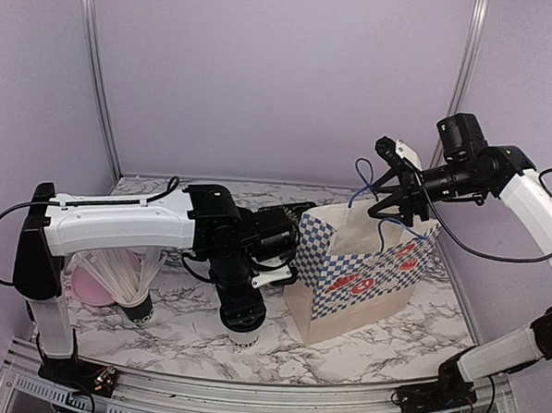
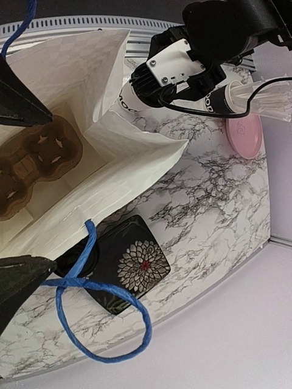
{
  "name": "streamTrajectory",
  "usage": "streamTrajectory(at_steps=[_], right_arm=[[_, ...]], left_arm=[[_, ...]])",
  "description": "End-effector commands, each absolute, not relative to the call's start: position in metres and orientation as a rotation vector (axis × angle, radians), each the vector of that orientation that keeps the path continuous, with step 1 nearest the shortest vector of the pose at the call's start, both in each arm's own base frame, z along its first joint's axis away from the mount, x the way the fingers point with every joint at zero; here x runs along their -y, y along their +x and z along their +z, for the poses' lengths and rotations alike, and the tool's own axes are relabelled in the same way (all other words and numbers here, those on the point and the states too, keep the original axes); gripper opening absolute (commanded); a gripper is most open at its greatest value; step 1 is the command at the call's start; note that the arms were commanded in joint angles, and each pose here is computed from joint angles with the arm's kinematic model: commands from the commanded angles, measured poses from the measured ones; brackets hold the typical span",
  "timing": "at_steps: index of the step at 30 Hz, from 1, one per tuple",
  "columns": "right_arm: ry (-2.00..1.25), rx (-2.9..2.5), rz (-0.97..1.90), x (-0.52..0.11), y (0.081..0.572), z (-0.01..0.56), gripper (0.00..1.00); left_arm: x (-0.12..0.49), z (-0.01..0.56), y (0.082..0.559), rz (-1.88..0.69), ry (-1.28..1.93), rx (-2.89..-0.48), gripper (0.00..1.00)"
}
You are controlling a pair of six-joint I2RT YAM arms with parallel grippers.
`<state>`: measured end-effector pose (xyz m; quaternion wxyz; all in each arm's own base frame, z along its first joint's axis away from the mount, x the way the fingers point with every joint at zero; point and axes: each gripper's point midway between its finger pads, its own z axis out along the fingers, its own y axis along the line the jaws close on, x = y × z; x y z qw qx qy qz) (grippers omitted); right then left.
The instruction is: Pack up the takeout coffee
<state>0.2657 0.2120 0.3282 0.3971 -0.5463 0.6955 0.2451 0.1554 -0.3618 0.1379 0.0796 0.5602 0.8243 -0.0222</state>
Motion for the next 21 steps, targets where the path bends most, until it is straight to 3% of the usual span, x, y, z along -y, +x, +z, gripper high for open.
streamTrajectory(at_steps=[1, 15, 21], right_arm=[[-1.363, -1.744, 0.609, -0.209, 0.266, 0.337, 0.70], [-1.364, -1.749, 0.619, -0.212, 0.270, 0.340, 0.70], [-1.363, -1.719, 0.609, -0.211, 0.267, 0.353, 0.70]], left_arm=[[0.354, 0.135, 0.149, -0.032, 1.710, -2.501, 0.68], [0.343, 0.121, 0.141, -0.005, 1.728, -2.556, 0.72], [0.350, 0.127, 0.145, -0.021, 1.710, -2.539, 0.63]])
